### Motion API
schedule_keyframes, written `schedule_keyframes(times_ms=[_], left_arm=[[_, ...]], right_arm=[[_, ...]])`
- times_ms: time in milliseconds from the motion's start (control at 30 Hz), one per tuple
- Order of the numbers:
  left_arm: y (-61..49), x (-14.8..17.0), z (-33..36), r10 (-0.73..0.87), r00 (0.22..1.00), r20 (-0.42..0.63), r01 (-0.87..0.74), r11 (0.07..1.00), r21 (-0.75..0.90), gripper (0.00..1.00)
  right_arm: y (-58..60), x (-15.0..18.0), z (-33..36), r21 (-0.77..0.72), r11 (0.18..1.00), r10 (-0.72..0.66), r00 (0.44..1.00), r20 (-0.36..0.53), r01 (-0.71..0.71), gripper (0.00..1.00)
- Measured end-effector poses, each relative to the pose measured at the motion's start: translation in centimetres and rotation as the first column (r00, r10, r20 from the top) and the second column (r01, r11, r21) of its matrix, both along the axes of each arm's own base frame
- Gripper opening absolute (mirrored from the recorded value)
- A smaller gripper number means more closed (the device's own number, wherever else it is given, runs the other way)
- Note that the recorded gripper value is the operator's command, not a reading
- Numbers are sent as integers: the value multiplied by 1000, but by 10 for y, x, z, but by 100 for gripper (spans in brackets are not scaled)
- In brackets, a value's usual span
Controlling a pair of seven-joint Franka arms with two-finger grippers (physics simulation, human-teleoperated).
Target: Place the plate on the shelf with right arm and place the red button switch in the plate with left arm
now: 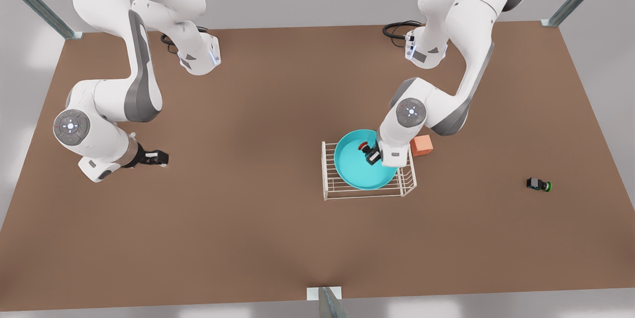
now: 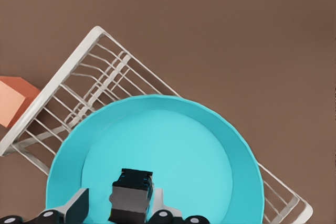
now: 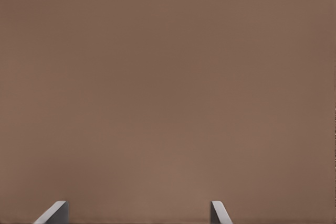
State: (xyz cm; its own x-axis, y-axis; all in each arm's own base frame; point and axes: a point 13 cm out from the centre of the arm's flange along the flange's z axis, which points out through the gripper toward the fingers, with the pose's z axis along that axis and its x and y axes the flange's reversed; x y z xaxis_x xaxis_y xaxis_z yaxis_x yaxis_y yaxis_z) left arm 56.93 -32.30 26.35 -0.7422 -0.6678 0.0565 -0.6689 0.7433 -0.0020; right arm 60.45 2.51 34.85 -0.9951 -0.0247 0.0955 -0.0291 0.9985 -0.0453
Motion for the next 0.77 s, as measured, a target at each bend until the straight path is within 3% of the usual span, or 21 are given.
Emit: schedule_keyframes(times_ms=[133, 200, 267, 467, 533, 767], left_arm=[[20, 16, 8, 77, 997, 22, -77, 997, 2, 100], [91, 71, 73, 184, 979, 85, -182, 983, -23, 100], [168, 89, 113, 228, 971, 71, -229, 973, -2, 100], [291, 69, 118, 169, 984, -62, -160, 978, 132, 100], [291, 7, 113, 85, 989, -117, -74, 993, 97, 100], [279, 16, 119, -212, 976, -44, 211, 977, -9, 100]], right_arm=[[-1, -1, -1, -3, 1000, 29, 1000, -8, -29, 100], [-1, -2, -1, -3, 999, 41, 999, -10, -41, 100], [-1, -2, -1, -2, 999, 52, 999, -12, -52, 100], [0, -3, -1, 0, 997, 79, 997, -17, -79, 100], [-1, -3, -1, 0, 996, 84, 996, -19, -84, 100], [-2, -5, 0, 3, 995, 103, 994, -26, -102, 100]])
